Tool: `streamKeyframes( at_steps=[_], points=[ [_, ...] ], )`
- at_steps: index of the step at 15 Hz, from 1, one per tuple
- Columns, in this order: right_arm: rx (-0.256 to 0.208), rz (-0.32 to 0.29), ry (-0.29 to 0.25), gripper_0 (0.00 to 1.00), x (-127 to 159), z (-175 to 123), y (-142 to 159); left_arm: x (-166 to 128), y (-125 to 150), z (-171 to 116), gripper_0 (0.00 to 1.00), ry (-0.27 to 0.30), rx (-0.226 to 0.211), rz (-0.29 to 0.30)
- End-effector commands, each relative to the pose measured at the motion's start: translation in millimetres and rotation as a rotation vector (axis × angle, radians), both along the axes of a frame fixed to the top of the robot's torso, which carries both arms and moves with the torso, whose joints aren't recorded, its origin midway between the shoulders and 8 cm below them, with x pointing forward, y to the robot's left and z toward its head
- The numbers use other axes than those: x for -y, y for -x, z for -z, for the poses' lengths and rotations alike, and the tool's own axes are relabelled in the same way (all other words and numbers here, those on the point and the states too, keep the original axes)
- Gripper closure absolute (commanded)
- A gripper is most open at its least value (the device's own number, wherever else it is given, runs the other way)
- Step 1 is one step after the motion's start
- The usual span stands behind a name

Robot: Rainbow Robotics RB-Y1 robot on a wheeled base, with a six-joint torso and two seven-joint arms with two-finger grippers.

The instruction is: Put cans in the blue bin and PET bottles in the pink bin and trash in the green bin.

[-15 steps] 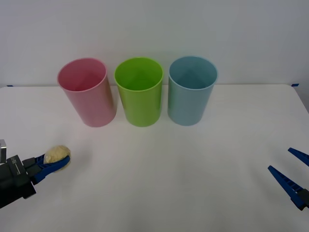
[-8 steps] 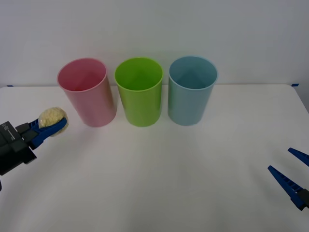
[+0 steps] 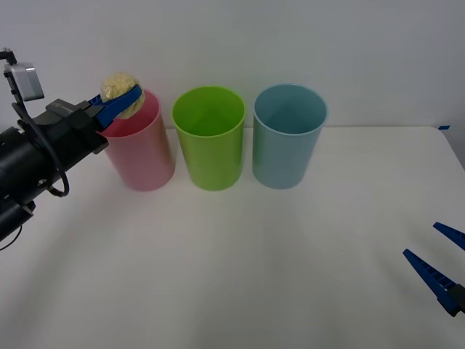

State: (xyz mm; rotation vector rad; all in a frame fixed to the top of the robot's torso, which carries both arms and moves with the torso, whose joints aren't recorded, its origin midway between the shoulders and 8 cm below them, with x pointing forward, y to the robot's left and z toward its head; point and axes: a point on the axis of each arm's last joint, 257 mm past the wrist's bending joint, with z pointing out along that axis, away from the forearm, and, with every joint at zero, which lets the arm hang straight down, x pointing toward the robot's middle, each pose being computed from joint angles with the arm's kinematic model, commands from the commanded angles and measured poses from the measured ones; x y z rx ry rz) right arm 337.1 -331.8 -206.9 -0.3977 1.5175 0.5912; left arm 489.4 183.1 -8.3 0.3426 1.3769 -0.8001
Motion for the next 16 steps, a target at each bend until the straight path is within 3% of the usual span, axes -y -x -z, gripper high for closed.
streamKeyframes(
  at_steps=[1,3,8,11,16],
  points=[
    [0.0,0.0,0.0,0.0,0,0,0,12,-16,-15,1.0,-0.001,0.009,0.018],
    [0.0,0.0,0.0,0.0,0,0,0,16,-23,-21,1.0,-0.026,0.01,0.032],
    [0.0,0.0,0.0,0.0,0,0,0,42,-31,-21,1.0,-0.059,-0.093,0.116],
    [0.0,0.0,0.0,0.0,0,0,0,48,-59,-22,1.0,-0.095,-0.101,0.107],
    [0.0,0.0,0.0,0.0,0,0,0,65,-95,-3,1.0,-0.142,-0.184,0.11]
  ],
)
